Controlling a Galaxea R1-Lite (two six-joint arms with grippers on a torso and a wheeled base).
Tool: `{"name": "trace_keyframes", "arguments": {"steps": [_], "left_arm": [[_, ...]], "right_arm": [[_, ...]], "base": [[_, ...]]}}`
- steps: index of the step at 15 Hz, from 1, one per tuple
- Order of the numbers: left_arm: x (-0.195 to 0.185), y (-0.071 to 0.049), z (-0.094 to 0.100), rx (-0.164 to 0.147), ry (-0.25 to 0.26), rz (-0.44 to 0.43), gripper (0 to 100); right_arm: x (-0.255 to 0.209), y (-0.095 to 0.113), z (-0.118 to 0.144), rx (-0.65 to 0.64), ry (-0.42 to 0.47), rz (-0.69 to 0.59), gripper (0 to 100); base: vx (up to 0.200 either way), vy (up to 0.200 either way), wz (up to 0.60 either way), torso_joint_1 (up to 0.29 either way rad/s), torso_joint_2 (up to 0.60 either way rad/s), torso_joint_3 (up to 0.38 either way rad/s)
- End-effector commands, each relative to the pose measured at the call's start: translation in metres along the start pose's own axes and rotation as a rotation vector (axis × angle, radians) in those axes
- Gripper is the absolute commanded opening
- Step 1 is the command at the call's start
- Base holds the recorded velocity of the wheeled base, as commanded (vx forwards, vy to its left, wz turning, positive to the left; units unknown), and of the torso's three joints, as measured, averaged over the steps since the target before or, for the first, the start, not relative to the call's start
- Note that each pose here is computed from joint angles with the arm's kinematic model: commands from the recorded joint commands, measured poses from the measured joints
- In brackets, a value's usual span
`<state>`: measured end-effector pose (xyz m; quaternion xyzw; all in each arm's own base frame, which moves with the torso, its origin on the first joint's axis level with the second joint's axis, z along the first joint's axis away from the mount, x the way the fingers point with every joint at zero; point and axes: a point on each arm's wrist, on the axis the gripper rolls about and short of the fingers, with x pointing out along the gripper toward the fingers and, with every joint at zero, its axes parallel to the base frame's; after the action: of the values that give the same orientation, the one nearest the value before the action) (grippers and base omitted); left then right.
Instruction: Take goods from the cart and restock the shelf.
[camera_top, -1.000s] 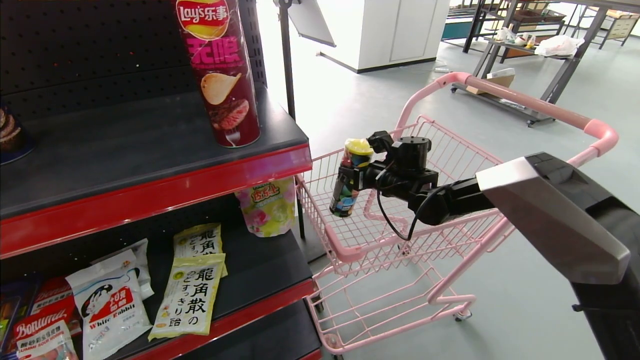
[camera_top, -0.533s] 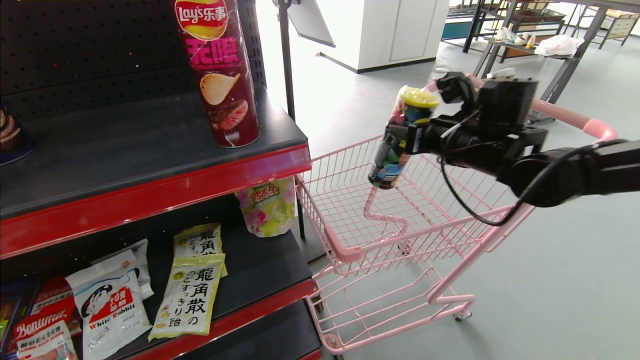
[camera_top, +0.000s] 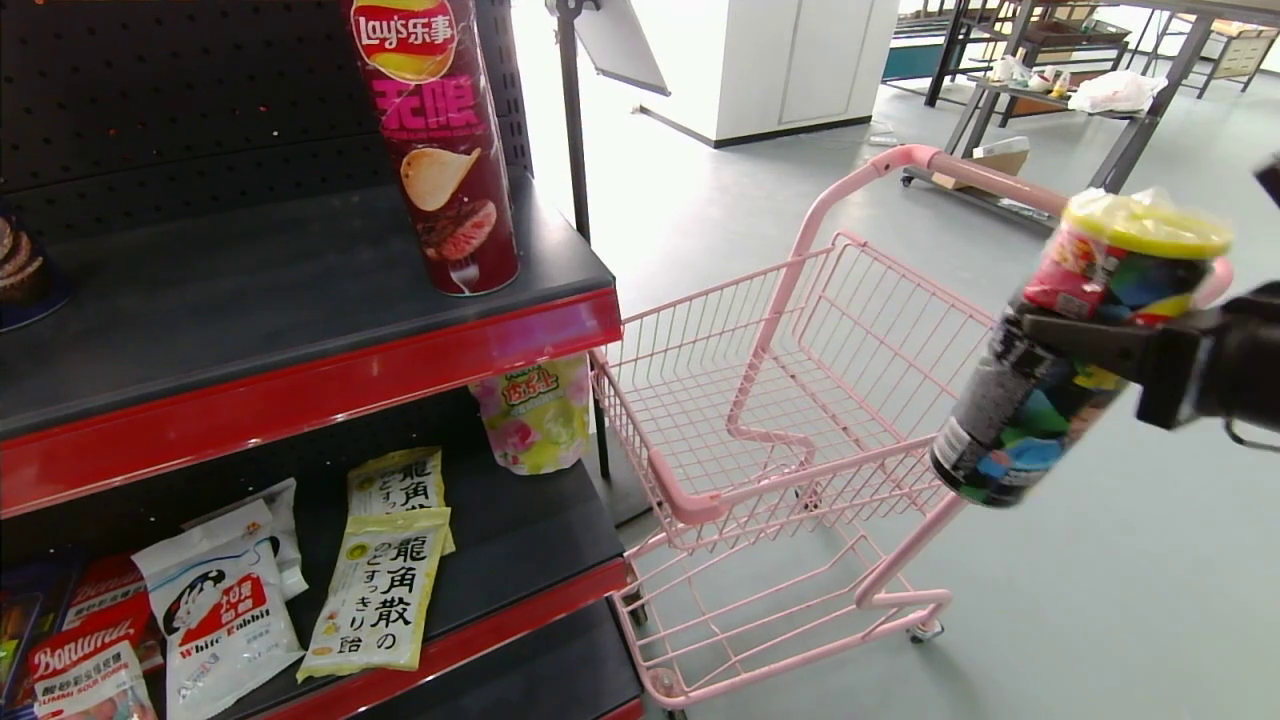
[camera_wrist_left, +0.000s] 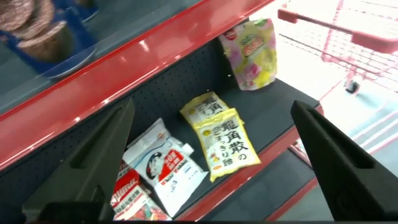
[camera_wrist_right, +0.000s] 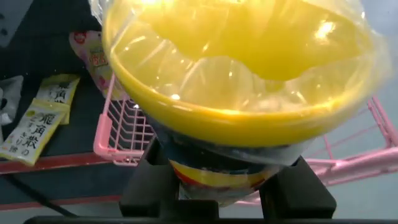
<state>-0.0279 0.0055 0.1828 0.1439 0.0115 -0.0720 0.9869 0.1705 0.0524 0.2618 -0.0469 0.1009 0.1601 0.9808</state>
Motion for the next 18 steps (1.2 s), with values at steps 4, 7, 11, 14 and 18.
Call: {"name": "trace_keyframes", "arguments": {"steps": [4,7,11,14,18], "left_arm": [[0.007,0.001,0.005,0.001,0.03,-0.027,100],[0.008,0.001,0.006,0.007,0.033,-0.021,100],[0.008,0.004,0.015,0.007,0.019,-0.015,100],[0.007,0.003,0.013,0.007,0.016,-0.015,100],[0.008,0.004,0.015,0.015,0.017,-0.017,100]], "right_arm": [[-0.073,-0.007,-0.024,-0.047,-0.073,-0.111,0],[-0.079,-0.006,-0.03,-0.048,-0.039,-0.108,0],[-0.072,-0.007,-0.021,-0.05,-0.046,-0.098,0],[-0.073,-0.001,-0.014,-0.063,-0.071,0.013,0],[-0.061,0.013,-0.018,-0.11,-0.038,0.171,0]], "base": [[0.0,0.0,0.0,0.007,-0.03,-0.025],[0.0,0.0,0.0,0.082,-0.39,-0.274],[0.0,0.0,0.0,0.155,-0.51,-0.358],[0.0,0.0,0.0,0.185,-0.55,-0.36],[0.0,0.0,0.0,0.173,-0.51,-0.32]]}}
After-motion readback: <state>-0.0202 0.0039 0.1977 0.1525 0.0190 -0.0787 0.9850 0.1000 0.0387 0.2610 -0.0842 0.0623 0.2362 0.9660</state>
